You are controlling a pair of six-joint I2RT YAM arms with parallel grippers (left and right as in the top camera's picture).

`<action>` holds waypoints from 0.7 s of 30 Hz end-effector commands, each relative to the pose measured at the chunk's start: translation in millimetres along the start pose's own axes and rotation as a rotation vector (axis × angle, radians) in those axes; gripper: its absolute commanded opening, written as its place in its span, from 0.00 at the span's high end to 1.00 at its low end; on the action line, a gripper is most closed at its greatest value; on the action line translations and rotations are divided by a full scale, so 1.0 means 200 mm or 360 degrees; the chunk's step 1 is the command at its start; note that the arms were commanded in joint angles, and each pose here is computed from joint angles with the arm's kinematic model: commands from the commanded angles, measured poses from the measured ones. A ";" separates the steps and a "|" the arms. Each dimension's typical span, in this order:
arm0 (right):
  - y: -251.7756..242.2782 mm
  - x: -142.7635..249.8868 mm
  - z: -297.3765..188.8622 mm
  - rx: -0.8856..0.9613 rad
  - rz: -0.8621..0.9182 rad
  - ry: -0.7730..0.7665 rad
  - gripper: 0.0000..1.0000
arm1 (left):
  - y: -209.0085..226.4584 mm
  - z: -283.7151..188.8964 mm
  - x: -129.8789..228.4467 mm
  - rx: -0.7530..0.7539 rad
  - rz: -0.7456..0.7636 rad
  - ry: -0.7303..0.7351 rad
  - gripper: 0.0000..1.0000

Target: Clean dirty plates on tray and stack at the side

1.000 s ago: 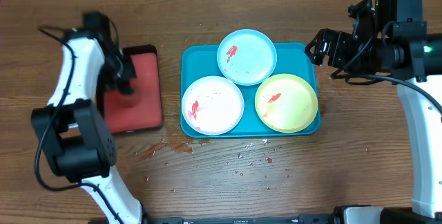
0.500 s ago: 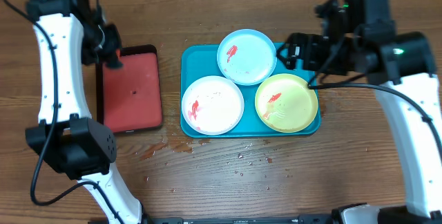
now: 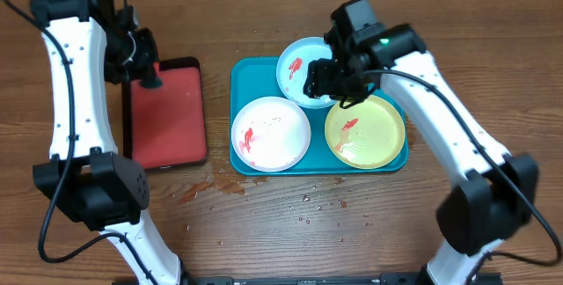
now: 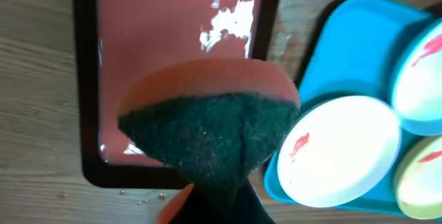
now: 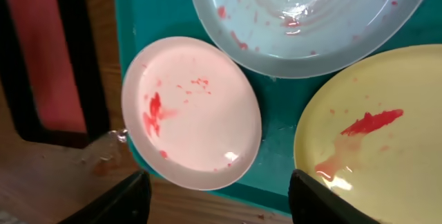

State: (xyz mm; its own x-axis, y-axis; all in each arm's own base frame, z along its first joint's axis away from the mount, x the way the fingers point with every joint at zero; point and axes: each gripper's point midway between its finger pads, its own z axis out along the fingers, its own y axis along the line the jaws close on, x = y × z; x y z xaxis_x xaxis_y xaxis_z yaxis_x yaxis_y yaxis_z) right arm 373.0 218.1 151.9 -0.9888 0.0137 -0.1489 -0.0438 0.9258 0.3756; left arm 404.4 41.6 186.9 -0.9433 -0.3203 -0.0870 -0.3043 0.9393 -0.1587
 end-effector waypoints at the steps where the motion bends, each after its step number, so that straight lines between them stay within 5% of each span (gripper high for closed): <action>1: -0.04 0.01 0.08 0.0049 0.0051 0.0051 0.45 | -0.02 0.11 0.06 0.0030 0.0025 0.0092 0.96; 4: -0.08 0.03 0.18 0.0086 0.0073 0.0130 0.57 | -0.04 0.19 0.08 0.0079 0.0026 0.0135 0.96; 9: -0.09 0.08 0.34 0.0081 0.0096 0.0273 0.62 | -0.08 0.23 0.10 0.0126 0.0084 0.0153 0.96; 21: -0.14 0.12 0.52 0.0256 -0.0007 0.0232 0.57 | -0.18 0.24 0.09 0.0137 0.0202 0.0122 0.96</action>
State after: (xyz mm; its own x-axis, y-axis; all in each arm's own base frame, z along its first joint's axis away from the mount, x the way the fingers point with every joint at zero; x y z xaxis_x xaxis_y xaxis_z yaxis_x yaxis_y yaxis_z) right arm 362.5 242.2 51.7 -0.9991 -0.0417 0.0096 -0.0373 0.9591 0.2807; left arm 402.9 5.9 139.8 -0.9747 -0.2224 -0.0225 -0.2126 0.9536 -0.2130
